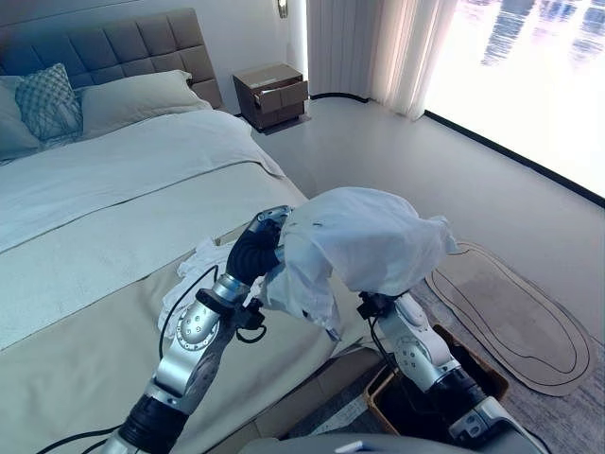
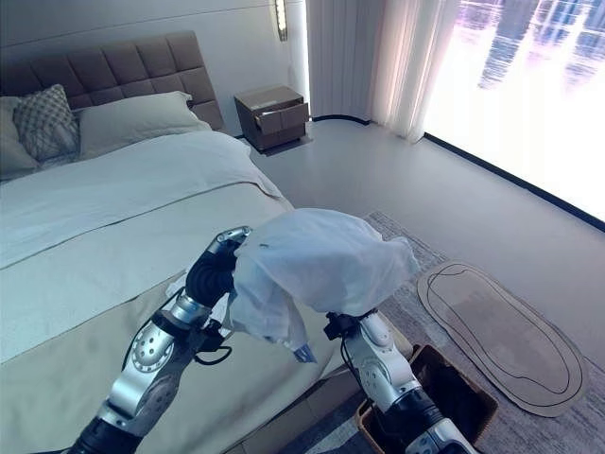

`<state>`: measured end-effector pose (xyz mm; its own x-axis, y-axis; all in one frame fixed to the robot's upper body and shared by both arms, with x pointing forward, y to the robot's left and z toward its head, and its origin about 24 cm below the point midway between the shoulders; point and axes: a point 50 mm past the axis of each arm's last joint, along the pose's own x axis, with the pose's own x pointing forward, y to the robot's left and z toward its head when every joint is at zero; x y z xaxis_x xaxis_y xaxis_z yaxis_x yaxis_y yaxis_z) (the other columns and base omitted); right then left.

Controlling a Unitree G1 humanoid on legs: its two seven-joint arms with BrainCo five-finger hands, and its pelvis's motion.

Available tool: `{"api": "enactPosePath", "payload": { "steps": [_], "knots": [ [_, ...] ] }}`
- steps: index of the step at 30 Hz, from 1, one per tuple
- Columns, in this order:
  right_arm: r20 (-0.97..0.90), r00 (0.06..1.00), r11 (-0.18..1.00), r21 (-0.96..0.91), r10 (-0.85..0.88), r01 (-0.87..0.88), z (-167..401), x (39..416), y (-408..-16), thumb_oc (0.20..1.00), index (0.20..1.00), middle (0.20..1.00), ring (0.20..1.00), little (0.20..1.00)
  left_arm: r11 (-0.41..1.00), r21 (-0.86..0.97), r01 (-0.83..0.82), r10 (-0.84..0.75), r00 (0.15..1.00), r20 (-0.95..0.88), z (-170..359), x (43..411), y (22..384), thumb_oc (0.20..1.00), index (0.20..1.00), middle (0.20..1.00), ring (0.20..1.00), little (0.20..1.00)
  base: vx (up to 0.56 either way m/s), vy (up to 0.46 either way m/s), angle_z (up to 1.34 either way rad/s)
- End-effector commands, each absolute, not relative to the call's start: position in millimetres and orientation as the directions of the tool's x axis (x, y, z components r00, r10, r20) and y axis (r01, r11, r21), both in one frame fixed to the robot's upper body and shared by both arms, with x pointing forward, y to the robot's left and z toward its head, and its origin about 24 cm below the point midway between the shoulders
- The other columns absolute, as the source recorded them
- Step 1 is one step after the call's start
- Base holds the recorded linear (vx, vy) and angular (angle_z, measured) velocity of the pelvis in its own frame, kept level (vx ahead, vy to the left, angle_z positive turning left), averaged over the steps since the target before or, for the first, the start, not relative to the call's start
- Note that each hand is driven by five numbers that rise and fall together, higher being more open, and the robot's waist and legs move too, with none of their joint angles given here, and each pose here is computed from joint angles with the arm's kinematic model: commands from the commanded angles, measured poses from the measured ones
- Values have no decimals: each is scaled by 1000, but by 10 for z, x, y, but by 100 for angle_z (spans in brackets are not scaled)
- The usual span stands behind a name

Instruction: Pick up clothes into the bucket

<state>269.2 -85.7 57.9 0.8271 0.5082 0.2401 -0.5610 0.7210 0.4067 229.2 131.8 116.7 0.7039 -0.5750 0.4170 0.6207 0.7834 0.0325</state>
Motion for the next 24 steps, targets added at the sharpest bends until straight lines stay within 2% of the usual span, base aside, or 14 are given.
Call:
{"api": "enactPosePath", "payload": {
  "steps": [1,9,24],
  "knots": [
    [501,713,626,366,491,-689,1132,2777,-713,200,200,200,200,200,725,73,685,-616,596,514,1398,2211,1303,200,200,200,200,200,0,0,0],
    [545,670,602,335,503,-725,1224,2728,-736,200,200,200,200,200,739,97,667,-637,643,426,1218,2228,1412,200,200,200,200,200,0,0,0],
    [534,702,587,405,471,-701,1133,2716,-820,200,200,200,200,200,793,30,609,-576,732,364,993,2253,1524,200,200,200,200,200,0,0,0]
  ]
}}
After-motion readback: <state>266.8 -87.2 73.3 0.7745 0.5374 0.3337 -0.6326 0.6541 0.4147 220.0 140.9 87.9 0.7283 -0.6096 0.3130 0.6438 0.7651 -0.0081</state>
